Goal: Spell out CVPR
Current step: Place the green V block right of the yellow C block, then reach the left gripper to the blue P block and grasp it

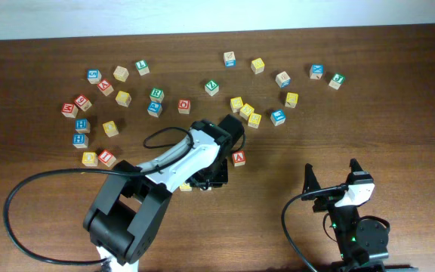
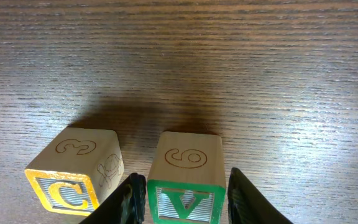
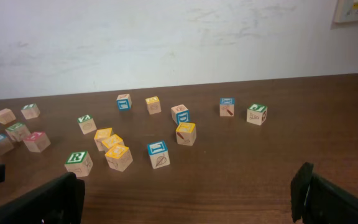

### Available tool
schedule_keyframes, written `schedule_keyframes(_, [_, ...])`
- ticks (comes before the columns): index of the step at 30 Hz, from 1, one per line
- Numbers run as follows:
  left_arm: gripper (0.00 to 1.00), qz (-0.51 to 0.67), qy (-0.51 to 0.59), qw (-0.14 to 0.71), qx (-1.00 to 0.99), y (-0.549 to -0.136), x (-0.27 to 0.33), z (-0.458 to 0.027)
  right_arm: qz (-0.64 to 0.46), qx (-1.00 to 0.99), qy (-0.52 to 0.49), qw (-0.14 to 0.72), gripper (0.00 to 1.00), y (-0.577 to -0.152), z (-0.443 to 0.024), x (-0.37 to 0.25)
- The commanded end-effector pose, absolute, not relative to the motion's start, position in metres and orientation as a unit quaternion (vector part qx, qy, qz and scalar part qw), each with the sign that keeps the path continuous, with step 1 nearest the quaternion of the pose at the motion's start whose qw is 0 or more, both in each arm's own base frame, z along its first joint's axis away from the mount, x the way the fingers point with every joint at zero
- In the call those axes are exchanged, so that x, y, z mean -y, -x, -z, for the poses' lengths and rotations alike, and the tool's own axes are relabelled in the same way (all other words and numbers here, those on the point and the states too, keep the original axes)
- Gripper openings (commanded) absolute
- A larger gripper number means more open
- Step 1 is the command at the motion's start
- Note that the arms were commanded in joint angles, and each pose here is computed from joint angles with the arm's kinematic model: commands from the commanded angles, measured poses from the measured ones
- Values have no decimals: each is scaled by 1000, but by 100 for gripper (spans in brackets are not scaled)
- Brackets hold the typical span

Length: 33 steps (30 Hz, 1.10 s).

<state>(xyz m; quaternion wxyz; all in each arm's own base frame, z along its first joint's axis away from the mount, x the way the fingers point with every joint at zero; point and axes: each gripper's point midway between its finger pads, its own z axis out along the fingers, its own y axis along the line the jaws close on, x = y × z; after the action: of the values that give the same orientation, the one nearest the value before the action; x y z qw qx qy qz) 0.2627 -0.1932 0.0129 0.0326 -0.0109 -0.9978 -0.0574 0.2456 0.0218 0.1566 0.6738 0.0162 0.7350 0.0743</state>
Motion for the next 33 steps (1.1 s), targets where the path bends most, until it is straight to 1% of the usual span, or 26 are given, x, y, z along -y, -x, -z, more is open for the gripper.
schedule_keyframes(1, [38,62,14,43,997,-259,190,-7,-71,-737,-24,671,98,-246,-153,-19])
schedule_keyframes(3, [39,59,22,40,997,-262,192,-10,-71,-737,-24,671,98,-246,-153,-19])
schedule_keyframes(6, [40,50,26,29,998,-277,195,-26,-71,-737,-24,671,98,-246,-153,-19])
schedule_keyframes(11, [40,25,-6,-6,1000,-332,175,-101,-71,-737,-24,671,98,-246,-153,-19])
schedule_keyframes(13, [45,19,-38,-17,999,-348,157,-119,-71,-737,-24,672,98,-246,-154,-19])
schedule_keyframes(14, [51,19,-62,-17,998,-355,141,-119,-71,-737,-24,671,98,-246,-153,-19])
schedule_keyframes(15, [53,17,-76,-20,997,-361,131,-119,-71,-737,-24,671,98,-246,-153,-19])
schedule_keyframes(16, [53,14,-114,-26,993,-371,114,-119,-71,-737,-24,671,98,-246,-153,-19])
schedule_keyframes(17, [56,12,-144,-32,989,-377,102,-119,-71,-737,-24,671,98,-246,-153,-19])
schedule_keyframes(18, [59,9,-179,-38,983,-384,89,-119,-71,-737,-24,671,98,-246,-153,-19])
schedule_keyframes(19, [82,5,-201,-48,978,-391,80,-119,-71,-737,-24,671,98,-246,-153,-19])
schedule_keyframes(20, [100,-3,-209,-66,976,-402,75,-120,-71,-737,-24,671,98,-246,-153,-19])
schedule_keyframes(22, [100,-21,-216,-109,970,-425,74,-124,-71,-737,-24,671,98,-246,-153,-19])
schedule_keyframes(23, [94,-34,-217,-137,966,-440,77,-127,-71,-737,-24,671,98,-246,-153,-19])
schedule_keyframes(25, [88,-34,-254,-184,949,-463,72,-130,-71,-737,-24,672,98,-246,-153,-19])
schedule_keyframes(27, [86,-6,-286,-196,938,-472,62,-119,-71,-737,-24,671,98,-246,-153,-19])
schedule_keyframes(29, [84,4,-297,-196,934,-482,60,-97,-71,-737,-24,671,98,-246,-153,-19])
schedule_keyframes(30, [74,1,-298,-202,933,-494,62,-82,-71,-737,-24,671,98,-246,-153,-19])
schedule_keyframes(33, [71,6,-297,-193,935,-502,64,-50,-71,-737,-24,671,98,-246,-153,-19])
